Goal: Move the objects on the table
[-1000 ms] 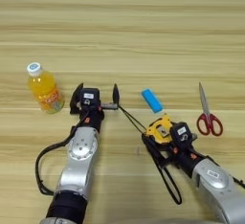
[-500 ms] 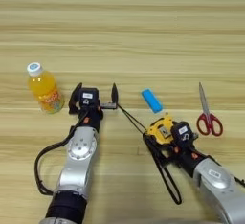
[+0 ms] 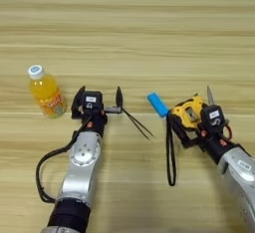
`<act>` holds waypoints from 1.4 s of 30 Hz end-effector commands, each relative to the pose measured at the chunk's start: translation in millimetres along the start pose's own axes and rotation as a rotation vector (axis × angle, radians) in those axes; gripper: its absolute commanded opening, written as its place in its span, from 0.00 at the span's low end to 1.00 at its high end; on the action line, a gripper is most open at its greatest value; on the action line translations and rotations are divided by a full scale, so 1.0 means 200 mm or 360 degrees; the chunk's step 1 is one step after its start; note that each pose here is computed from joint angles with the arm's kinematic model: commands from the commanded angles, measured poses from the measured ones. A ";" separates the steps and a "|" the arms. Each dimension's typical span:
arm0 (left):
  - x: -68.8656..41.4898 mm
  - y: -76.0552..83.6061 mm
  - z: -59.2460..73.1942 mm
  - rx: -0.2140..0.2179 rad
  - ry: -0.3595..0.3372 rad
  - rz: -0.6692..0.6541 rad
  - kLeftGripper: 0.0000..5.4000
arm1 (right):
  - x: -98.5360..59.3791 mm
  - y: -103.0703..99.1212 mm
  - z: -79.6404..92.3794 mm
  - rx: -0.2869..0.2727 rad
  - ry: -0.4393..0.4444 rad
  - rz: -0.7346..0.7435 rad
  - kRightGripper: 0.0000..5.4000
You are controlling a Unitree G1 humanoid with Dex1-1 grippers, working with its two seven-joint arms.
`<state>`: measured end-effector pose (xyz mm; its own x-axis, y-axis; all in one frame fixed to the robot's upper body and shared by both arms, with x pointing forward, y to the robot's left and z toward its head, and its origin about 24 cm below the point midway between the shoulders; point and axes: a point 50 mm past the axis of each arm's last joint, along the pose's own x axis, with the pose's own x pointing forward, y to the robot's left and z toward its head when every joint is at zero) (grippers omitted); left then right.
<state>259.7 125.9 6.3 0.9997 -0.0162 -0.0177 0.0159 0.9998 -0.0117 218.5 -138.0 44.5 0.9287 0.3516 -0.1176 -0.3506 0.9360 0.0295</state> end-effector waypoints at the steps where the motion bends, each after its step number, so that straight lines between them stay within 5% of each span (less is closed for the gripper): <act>1: 0.01 -0.01 0.01 -0.0001 -0.0001 0.0002 1.00 | 0.01 -0.17 0.03 0.0001 -0.0021 -0.0231 0.84; 12: 0.02 -0.01 0.01 -0.0002 -0.0003 0.0005 1.00 | -0.03 -0.44 -0.08 0.0008 0.0218 -0.0662 0.84; 37: 0.03 0.00 0.02 -0.0001 -0.0019 0.0011 1.00 | -0.06 -0.56 -0.19 0.0027 0.0480 -0.0841 0.84; 42: 0.02 0.00 0.02 0.0001 -0.0019 0.0011 1.00 | -0.05 -0.56 -0.19 0.0016 0.0494 -0.0837 1.00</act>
<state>262.6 127.6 8.0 0.9999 -0.0054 -0.0116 0.0053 0.9999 -0.0110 242.1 -245.7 5.6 0.9058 -0.1742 -0.3864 0.1496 0.9844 -0.0930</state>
